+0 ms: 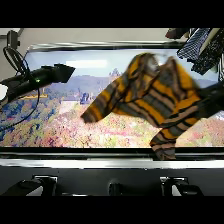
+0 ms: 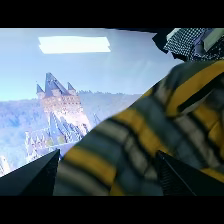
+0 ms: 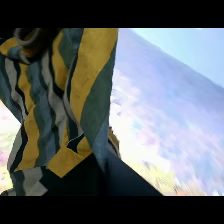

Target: Fold the clothes and pants, and hang the long-sleeved shirts on hangers.

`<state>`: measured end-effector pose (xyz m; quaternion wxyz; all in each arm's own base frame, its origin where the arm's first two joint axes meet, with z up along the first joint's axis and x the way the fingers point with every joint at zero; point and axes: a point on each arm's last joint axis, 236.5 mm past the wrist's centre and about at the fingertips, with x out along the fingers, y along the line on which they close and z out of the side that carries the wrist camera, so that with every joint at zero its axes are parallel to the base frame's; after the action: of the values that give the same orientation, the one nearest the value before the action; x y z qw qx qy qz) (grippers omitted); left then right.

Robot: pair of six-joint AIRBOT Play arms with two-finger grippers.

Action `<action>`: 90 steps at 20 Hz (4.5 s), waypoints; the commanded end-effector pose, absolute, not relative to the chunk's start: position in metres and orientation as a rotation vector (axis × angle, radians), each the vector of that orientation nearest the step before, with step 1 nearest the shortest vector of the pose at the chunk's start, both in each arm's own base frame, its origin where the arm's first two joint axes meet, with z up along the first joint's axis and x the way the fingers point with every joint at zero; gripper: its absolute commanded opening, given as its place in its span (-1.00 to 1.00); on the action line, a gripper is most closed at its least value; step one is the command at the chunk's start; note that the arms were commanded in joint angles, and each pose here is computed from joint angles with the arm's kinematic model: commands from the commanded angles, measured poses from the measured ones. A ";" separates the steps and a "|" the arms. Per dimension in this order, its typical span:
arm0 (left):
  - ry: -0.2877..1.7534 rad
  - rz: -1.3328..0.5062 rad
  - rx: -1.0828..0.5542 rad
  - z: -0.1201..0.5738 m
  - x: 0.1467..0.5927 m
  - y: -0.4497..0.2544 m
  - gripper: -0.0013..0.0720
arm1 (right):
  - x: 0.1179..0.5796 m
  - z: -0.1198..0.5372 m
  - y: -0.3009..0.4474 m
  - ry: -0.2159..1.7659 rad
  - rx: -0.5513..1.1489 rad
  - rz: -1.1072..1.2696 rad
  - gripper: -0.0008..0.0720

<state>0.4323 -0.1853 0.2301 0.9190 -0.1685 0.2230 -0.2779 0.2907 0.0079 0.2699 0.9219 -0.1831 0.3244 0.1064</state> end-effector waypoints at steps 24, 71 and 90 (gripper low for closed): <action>0.613 -0.660 -0.345 0.207 0.402 -0.203 0.87 | 0.275 0.472 -0.258 0.100 -0.032 -1.224 -0.94; 0.712 -0.568 -0.271 0.187 0.392 -0.165 0.88 | 0.379 0.368 -0.085 0.484 0.216 -0.055 0.66; 0.983 -0.254 -0.056 0.096 0.335 -0.036 -0.90 | 0.317 0.064 0.131 1.234 -0.091 0.306 -0.79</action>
<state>0.3369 -0.0409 0.1017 0.8752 -0.0342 0.4650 -0.1286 0.3262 0.1294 0.0717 0.8140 -0.0395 0.5617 0.1423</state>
